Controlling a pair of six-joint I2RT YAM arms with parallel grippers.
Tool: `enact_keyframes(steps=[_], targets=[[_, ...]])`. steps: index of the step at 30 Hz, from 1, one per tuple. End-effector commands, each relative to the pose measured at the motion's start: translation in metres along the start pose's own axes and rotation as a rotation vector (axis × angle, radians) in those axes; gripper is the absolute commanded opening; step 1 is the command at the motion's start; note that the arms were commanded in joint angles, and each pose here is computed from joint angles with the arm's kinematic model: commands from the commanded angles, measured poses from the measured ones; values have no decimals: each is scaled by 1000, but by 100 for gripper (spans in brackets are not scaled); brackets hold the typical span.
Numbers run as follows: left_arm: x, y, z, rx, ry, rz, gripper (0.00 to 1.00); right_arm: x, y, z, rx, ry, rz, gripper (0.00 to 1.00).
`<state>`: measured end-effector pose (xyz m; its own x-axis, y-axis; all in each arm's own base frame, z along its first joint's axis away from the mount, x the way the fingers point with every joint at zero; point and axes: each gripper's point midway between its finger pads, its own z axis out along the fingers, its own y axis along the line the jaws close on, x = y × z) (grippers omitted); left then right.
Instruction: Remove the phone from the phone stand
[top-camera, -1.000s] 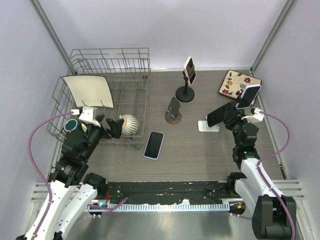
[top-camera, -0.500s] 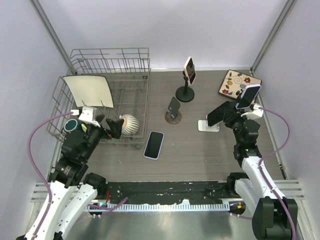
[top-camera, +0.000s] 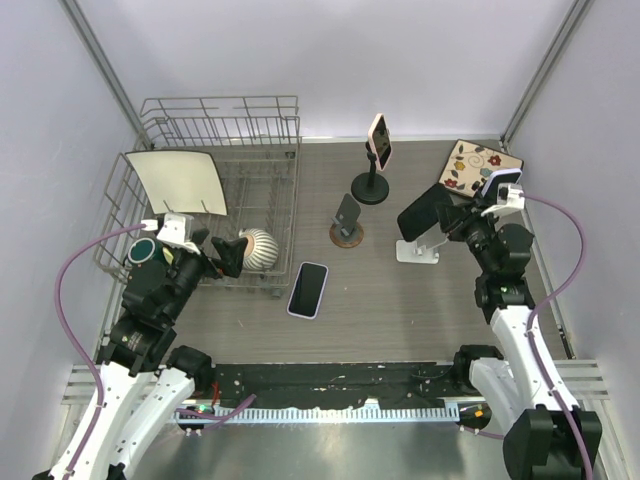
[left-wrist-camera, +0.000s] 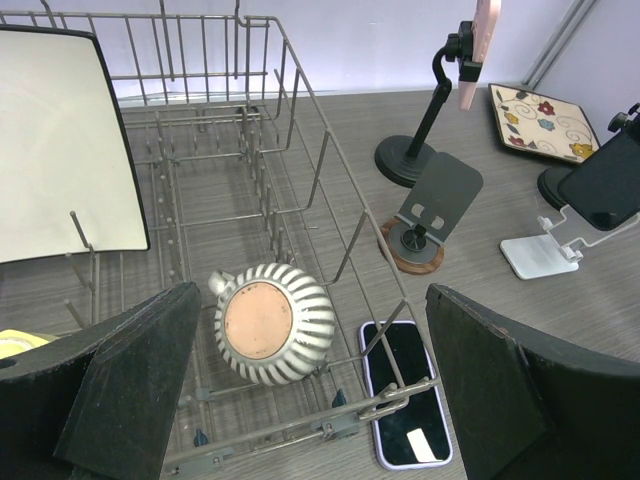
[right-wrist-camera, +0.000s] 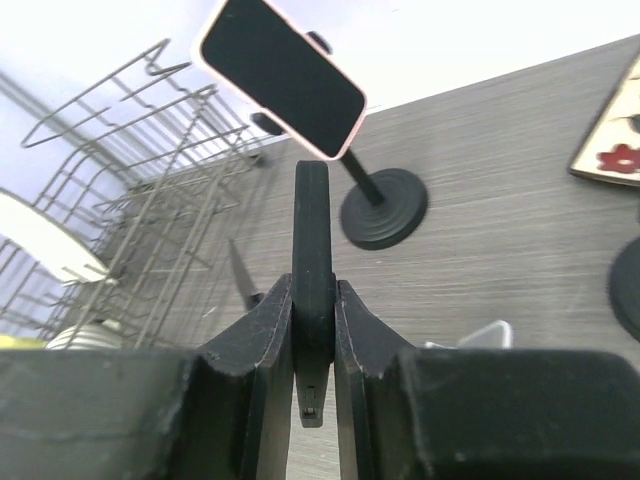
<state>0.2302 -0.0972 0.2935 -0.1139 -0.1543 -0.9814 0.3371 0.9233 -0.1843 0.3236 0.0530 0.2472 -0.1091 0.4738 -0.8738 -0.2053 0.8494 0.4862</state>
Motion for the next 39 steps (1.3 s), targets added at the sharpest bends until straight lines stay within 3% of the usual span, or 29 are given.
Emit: enact_keyframes(steps=[1, 9, 21, 39], targets=[[-7, -4, 0, 18, -29, -6, 100, -24, 53, 2, -203, 49, 50, 1], [-5, -3, 2, 10, -19, -5, 100, 58, 87, 5, -320, 467, 137, 1], [-4, 0, 3, -5, -19, -5, 100, 179, 138, -17, -409, 859, 292, 1], [-4, 1, 2, -6, -23, -2, 100, 255, 113, -14, -257, 955, 430, 1]])
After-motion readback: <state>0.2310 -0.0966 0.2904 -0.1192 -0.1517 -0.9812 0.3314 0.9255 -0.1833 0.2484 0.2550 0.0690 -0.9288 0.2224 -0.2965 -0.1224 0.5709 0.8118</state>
